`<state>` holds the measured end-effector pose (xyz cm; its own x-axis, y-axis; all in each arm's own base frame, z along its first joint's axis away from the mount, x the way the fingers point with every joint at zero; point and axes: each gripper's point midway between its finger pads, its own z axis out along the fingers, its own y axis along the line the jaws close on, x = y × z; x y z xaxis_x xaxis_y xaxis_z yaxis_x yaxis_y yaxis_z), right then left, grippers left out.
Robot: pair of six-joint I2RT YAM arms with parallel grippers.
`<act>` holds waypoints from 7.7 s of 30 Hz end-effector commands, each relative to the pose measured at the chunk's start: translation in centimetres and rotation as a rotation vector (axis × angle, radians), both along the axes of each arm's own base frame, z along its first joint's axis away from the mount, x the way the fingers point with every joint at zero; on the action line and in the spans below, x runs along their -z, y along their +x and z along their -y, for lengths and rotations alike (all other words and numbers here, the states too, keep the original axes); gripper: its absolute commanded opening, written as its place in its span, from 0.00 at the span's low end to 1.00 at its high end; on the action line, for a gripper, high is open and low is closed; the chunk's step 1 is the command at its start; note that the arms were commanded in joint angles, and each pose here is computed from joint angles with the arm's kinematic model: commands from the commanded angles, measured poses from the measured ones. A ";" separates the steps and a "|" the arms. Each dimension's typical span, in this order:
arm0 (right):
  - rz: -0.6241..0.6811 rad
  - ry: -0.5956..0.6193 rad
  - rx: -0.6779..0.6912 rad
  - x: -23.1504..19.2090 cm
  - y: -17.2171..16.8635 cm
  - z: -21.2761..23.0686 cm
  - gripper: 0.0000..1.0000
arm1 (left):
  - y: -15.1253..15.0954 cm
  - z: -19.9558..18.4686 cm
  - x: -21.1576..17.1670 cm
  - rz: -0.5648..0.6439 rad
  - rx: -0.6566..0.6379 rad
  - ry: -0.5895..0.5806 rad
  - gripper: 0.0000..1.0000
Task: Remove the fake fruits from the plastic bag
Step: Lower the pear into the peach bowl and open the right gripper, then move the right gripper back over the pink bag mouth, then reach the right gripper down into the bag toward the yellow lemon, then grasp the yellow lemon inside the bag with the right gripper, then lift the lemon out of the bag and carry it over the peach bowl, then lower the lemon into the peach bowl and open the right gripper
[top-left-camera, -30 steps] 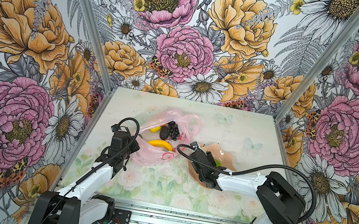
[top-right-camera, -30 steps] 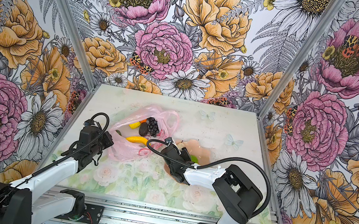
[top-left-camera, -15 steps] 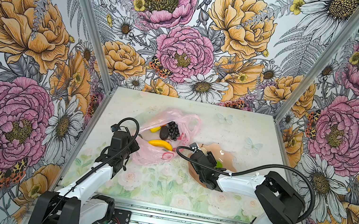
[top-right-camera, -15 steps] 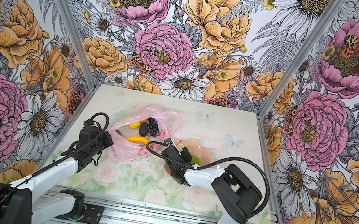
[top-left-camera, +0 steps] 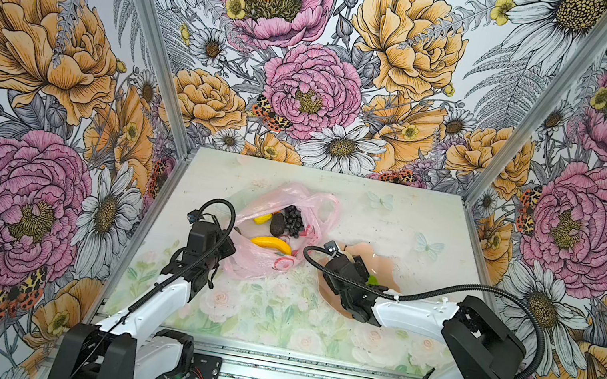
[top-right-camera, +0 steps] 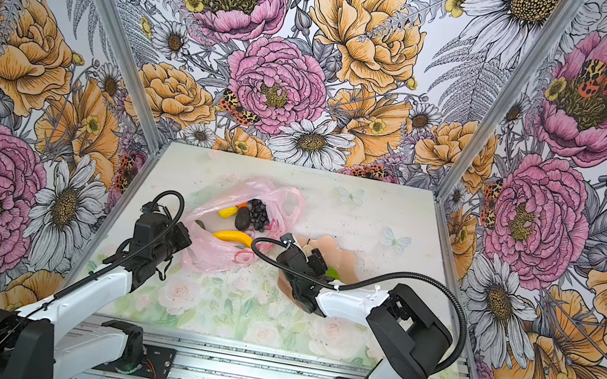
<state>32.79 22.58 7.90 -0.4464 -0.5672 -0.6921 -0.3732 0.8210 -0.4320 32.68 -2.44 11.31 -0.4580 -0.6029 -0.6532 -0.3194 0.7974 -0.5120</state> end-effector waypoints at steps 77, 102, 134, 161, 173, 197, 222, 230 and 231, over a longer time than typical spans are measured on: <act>-0.225 0.540 -0.233 -0.7 12.1 -28.7 0.80 | -1.8 1.8 1.0 -0.051 0.120 0.006 0.00; -0.322 0.484 -0.199 4.1 12.9 -29.3 0.73 | -1.6 1.8 0.6 -0.004 0.121 0.004 0.00; -0.306 0.492 -0.209 -3.4 8.8 -27.8 0.57 | 0.5 1.7 1.7 -0.088 0.094 -0.017 0.00; -0.272 0.581 -0.192 -9.6 4.3 -22.0 0.57 | 0.9 1.8 2.9 -0.096 0.120 0.006 0.00; -0.221 0.542 -0.082 -11.4 0.1 -11.8 0.57 | 1.0 2.1 3.1 -0.103 0.130 0.007 0.00; -0.336 0.256 0.154 -4.8 -7.7 -0.2 0.55 | 1.1 2.4 3.2 -0.108 0.139 0.008 0.00; -0.202 -0.185 0.232 -0.2 -7.1 0.5 0.55 | 1.2 2.4 3.6 -0.118 0.137 0.004 0.00; -0.175 -0.254 0.245 0.1 -6.4 0.7 0.56 | 1.2 2.4 3.5 -0.115 0.141 0.003 0.00; -0.176 -0.256 0.246 0.2 -6.5 0.7 0.56 | 1.2 2.4 3.4 -0.115 0.140 0.005 0.00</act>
